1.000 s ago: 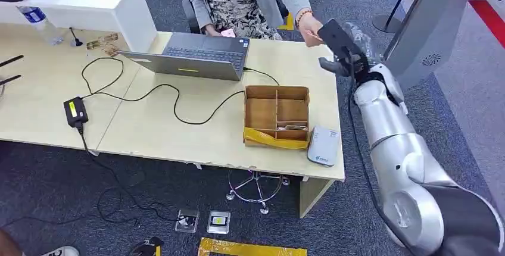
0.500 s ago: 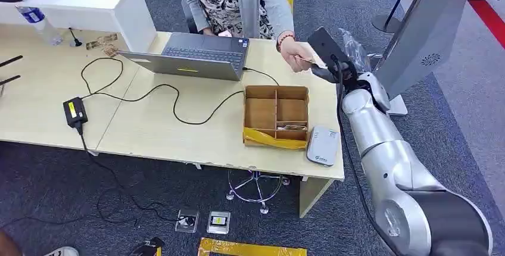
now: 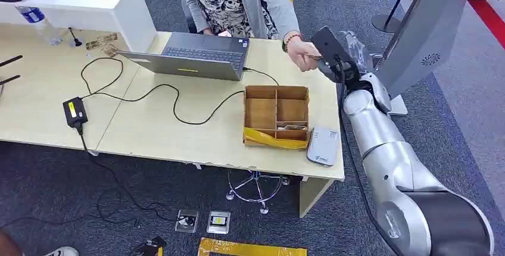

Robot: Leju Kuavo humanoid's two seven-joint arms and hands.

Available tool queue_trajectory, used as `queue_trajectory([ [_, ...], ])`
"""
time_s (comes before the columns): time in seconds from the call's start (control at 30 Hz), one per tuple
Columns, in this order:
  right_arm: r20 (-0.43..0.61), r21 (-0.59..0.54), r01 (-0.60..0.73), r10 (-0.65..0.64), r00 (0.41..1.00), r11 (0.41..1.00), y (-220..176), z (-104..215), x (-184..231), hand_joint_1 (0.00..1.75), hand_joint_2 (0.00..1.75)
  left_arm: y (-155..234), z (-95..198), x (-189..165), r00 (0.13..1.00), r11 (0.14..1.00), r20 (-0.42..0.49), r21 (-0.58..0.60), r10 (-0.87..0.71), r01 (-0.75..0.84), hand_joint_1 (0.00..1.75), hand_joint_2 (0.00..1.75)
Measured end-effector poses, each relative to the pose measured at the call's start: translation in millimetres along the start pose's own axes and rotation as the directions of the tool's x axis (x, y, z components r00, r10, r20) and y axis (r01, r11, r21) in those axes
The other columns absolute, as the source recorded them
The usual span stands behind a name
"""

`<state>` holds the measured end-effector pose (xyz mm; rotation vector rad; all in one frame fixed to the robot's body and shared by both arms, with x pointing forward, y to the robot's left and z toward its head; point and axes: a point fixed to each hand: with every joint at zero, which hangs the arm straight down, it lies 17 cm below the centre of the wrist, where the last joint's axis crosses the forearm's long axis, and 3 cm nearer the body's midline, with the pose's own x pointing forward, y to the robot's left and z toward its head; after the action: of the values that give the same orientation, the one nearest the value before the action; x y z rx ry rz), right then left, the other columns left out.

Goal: Pass the card to the sensor for recognition and then transmit it.

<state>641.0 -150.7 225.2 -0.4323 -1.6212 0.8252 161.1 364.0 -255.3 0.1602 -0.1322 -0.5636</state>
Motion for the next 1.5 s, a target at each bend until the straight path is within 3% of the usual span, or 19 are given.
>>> queue_trajectory([
  [0.33,-0.008,-0.019,0.048,-0.048,0.999,0.999,-4,-1,1,1.75,1.75,-2,1,4,1.000,1.000,0.011,-0.013,-0.011,0.011,0.00,0.00],
  [0.5,0.015,-0.074,-0.037,0.038,0.999,0.997,-13,-2,4,1.75,1.75,3,0,7,1.000,1.000,0.016,0.012,0.010,-0.011,0.00,0.00],
  [0.93,0.013,-0.060,-0.047,0.048,0.999,0.997,-9,0,-1,1.75,1.75,18,1,5,1.000,0.999,-0.004,0.045,0.031,-0.031,0.00,0.00],
  [1.5,-0.090,-0.001,-0.072,0.071,0.993,0.997,9,33,-81,1.75,1.75,10,-1,-15,0.997,0.997,-0.021,0.028,0.070,-0.070,0.00,0.00],
])
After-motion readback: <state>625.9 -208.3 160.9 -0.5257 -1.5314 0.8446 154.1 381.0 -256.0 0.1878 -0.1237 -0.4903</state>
